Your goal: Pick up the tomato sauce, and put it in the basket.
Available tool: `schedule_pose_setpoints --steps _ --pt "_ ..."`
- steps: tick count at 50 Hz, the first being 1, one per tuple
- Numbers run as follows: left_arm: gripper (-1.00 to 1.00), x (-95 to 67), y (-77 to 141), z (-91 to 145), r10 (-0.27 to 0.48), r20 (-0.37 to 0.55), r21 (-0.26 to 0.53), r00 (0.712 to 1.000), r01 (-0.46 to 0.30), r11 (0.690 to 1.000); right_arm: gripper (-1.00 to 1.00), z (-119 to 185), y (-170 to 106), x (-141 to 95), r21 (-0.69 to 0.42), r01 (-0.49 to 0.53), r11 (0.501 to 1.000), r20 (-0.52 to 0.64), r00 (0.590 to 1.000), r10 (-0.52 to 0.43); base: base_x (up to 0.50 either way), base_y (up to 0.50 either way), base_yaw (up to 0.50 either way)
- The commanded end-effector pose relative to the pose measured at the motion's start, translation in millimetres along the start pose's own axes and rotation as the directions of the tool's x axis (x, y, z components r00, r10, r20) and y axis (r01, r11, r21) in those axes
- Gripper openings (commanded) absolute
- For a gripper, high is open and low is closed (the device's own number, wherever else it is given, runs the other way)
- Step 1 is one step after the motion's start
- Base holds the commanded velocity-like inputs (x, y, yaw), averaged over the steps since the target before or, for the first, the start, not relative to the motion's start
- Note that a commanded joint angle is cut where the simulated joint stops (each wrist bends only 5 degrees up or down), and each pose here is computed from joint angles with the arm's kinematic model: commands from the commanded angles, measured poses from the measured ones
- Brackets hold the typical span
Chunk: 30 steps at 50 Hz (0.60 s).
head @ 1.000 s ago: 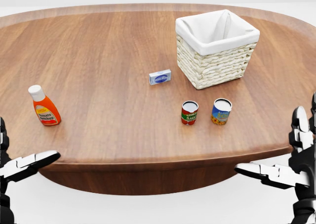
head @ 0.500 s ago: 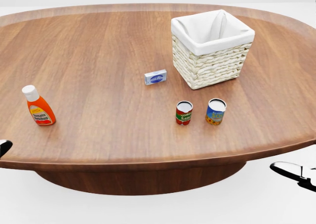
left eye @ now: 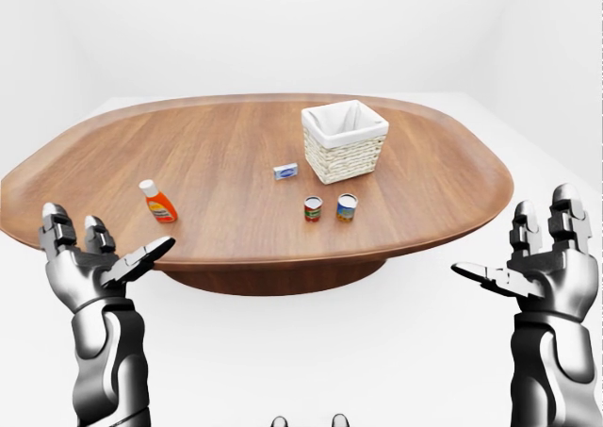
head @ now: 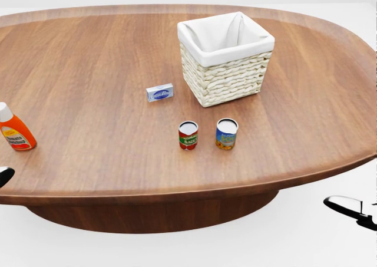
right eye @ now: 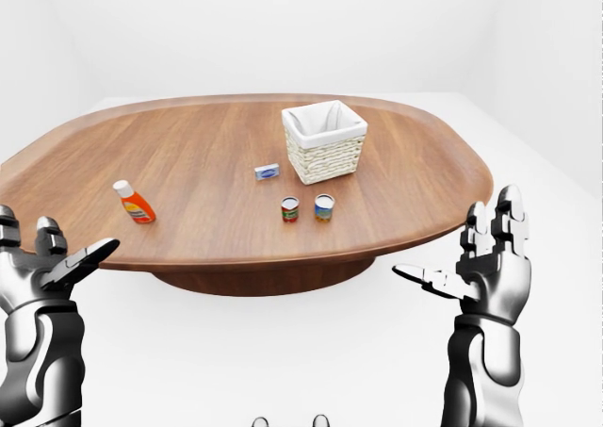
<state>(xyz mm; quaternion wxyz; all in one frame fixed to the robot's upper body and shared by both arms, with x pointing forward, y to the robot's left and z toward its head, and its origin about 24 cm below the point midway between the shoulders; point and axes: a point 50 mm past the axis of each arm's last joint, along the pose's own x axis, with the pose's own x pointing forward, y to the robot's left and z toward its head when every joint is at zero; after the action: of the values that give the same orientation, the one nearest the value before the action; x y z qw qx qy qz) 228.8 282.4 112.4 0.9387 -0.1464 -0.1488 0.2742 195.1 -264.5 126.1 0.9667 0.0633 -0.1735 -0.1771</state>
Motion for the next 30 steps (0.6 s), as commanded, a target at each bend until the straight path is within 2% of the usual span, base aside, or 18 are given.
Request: schedule_pose_setpoints --steps 1,30 --pt "1.0 -0.5 -1.1 -1.6 -0.004 -0.002 0.0 1.0 0.004 1.0 1.0 -0.1 -1.3 -0.8 -0.001 0.0 1.0 -0.002 1.0 0.0 0.0 -0.28 0.0" --pt "1.0 -0.7 -3.0 -1.6 -0.011 -0.006 0.002 1.0 0.011 1.0 1.0 -1.7 -0.5 0.5 -0.003 -0.005 1.0 -0.007 1.0 0.005 0.0 -0.28 0.0"
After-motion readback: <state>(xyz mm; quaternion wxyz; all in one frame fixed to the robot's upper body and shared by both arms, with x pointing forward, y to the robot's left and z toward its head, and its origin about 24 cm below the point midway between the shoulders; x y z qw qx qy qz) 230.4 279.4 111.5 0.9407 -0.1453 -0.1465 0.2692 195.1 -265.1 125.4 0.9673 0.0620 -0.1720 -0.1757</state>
